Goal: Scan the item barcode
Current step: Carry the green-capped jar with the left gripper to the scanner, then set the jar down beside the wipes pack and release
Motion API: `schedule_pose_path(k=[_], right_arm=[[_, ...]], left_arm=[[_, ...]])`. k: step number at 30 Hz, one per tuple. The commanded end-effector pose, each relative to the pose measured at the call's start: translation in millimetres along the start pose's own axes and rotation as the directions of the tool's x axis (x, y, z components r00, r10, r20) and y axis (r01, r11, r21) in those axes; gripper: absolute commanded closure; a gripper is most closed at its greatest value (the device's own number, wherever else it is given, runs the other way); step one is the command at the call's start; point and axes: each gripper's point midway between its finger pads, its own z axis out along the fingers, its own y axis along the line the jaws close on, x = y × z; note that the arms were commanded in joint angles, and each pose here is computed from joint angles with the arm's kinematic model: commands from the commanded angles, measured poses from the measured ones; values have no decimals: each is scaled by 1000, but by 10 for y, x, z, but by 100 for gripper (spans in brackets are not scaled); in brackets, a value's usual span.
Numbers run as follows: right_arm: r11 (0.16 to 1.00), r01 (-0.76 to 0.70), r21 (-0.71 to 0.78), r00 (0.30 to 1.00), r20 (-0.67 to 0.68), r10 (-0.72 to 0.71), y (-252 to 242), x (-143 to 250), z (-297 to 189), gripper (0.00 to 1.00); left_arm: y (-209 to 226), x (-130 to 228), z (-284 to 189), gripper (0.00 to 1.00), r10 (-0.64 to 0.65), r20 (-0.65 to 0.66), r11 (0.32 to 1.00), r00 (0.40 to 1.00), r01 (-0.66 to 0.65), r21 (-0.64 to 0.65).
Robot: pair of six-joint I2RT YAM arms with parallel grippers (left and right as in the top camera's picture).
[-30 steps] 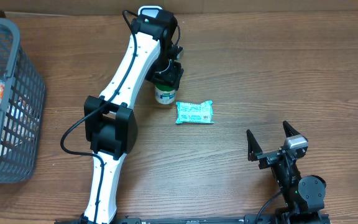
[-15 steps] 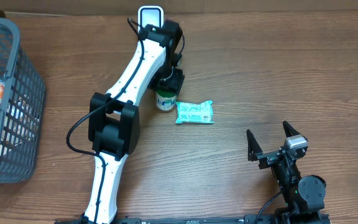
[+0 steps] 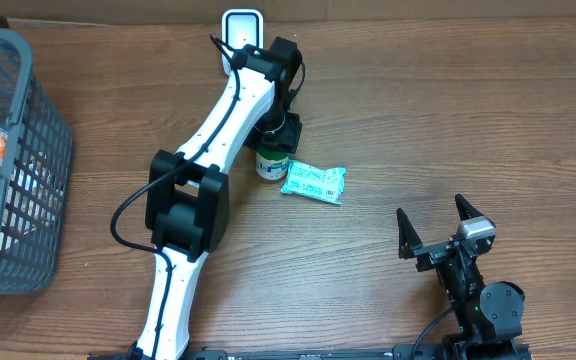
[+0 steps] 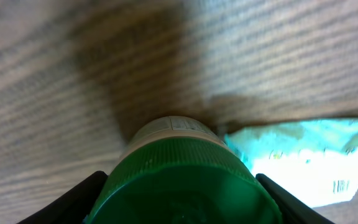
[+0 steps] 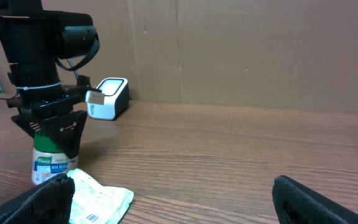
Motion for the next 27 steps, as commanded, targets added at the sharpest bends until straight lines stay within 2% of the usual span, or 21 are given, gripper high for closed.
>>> schedule_pose_path(k=[1,6,15,17,21,22,24,27], right_arm=[[1000,1,-3,1000,1,-1,4,23,2,0],[1000,1,-3,1000,1,-1,4,25,2,0],[1000,1,-3,1000,1,-1,4,25,2,0],[1000,1,-3,1000,1,-1,4,23,2,0],[1000,1,-3,1000,1,-1,4,23,2,0],[1000,1,-4,1000,2,-1,4,22,2,0],[1000,1,-3,1000,1,-1,4,24,2,0],[1000,1,-4,1000,2,-1,4,22,2,0]], left_arm=[[-33,185,96,45,21,-76,1000,997,-22,-10],[-43,263,76,25,23,-108,1000,994,-23,3],[-142,243,-89,15,43,-90,998,995,-38,58],[-136,165,-280,14,44,-50,997,998,-40,62],[-42,-18,-1095,11,22,139,997,990,-33,75],[7,-32,-1309,10,13,188,996,982,-29,82],[128,-29,-1665,0,-13,271,996,962,-12,93],[348,24,-2080,0,-56,371,994,927,17,108]])
